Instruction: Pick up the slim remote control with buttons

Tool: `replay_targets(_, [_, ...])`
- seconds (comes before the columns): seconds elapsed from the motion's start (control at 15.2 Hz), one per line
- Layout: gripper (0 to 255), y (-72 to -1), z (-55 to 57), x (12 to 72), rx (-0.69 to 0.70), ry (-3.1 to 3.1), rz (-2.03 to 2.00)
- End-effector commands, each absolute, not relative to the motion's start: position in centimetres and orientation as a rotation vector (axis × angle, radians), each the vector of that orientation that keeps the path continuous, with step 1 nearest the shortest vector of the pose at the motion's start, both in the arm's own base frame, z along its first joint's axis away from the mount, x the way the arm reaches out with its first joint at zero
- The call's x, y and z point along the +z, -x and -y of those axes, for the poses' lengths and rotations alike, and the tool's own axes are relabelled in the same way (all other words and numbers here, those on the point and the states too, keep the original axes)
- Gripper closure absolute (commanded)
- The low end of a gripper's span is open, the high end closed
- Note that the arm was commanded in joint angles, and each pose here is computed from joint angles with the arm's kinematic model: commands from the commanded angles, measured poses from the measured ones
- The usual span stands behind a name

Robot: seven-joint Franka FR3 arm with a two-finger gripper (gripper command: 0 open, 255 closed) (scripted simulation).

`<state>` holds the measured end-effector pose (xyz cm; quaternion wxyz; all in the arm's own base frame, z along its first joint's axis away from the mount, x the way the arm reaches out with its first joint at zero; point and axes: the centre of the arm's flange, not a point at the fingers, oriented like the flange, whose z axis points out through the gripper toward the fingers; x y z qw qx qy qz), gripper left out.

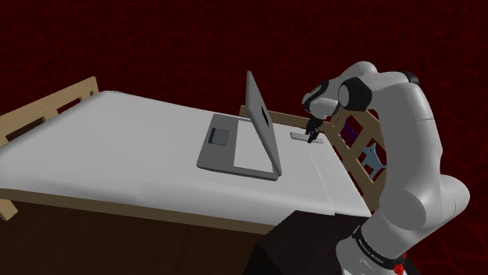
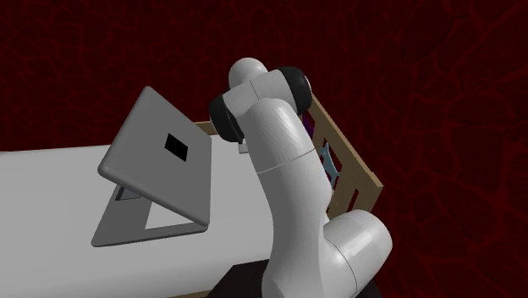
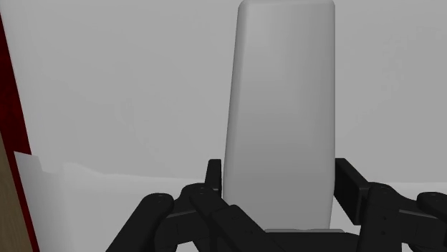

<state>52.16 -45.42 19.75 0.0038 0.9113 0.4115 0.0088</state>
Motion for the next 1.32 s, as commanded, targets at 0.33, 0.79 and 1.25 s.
replay_targets(0.33, [255, -52.1, 45.5, 21.3, 0.027, -2.856, -1.289])
replay_targets(0.79, [255, -52.1, 45.5, 25.0, 0.027, -2.856, -1.289])
replay_targets(1.25, [255, -52.1, 45.5, 27.7, 0.027, -2.856, -1.289])
